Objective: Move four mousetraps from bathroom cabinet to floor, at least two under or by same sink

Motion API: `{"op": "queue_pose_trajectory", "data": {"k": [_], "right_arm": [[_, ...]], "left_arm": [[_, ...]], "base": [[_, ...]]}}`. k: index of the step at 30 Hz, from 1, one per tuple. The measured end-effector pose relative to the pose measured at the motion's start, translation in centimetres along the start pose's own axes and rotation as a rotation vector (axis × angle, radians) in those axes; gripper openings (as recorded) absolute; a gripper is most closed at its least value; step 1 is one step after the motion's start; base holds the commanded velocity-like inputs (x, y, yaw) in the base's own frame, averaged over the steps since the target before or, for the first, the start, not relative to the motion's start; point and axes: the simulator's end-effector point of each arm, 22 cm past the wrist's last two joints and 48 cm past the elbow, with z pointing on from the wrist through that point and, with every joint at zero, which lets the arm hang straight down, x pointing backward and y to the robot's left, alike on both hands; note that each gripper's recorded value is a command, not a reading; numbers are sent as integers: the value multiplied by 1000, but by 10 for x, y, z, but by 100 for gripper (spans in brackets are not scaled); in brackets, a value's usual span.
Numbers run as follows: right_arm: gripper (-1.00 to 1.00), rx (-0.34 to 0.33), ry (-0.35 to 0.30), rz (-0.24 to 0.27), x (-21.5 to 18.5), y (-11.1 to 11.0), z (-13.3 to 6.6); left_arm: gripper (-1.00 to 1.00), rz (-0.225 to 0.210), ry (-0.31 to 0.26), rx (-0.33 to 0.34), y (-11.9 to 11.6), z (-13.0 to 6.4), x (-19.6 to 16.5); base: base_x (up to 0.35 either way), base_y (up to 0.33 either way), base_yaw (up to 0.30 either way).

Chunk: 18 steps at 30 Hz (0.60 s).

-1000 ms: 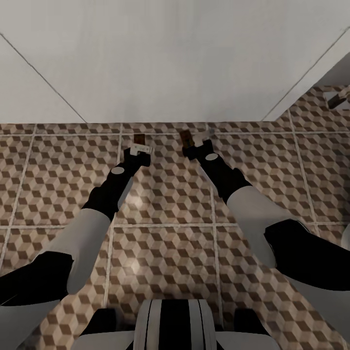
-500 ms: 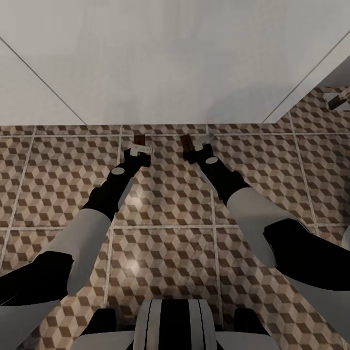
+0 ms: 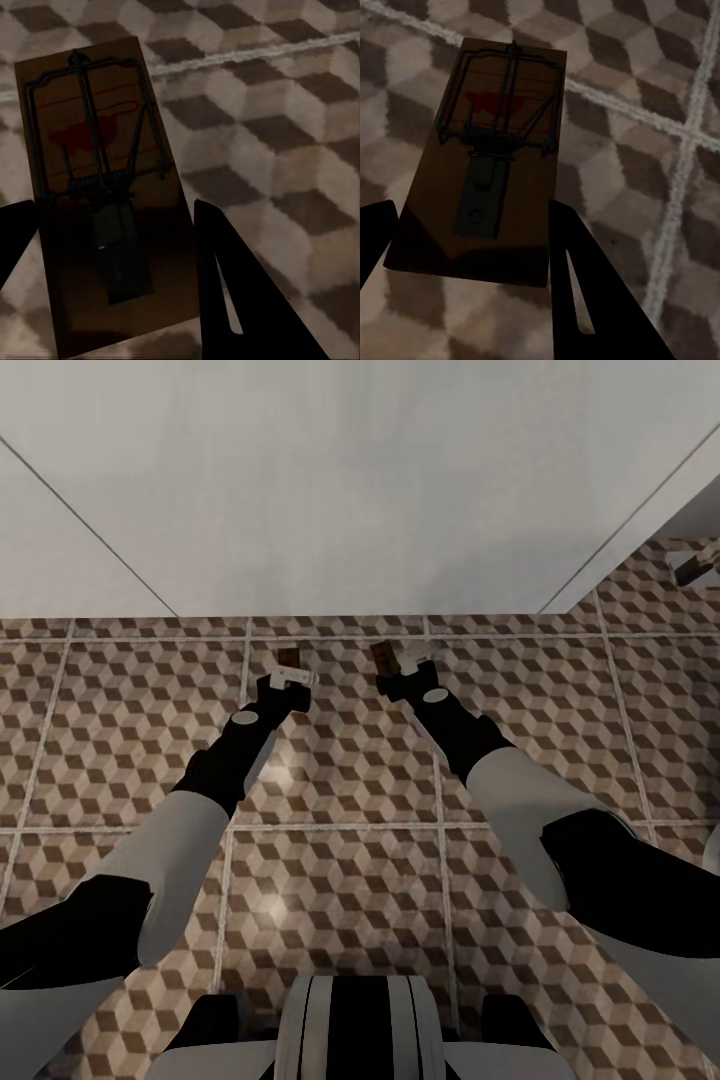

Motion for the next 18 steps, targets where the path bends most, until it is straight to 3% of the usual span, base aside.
{"op": "queue_pose_trajectory", "data": {"k": [18], "right_arm": [[-100,-1,0,0,0,0,0]], "left_arm": [[-100,-2,38,4,-2,1,18]], "base": [[0,0,0]]}}
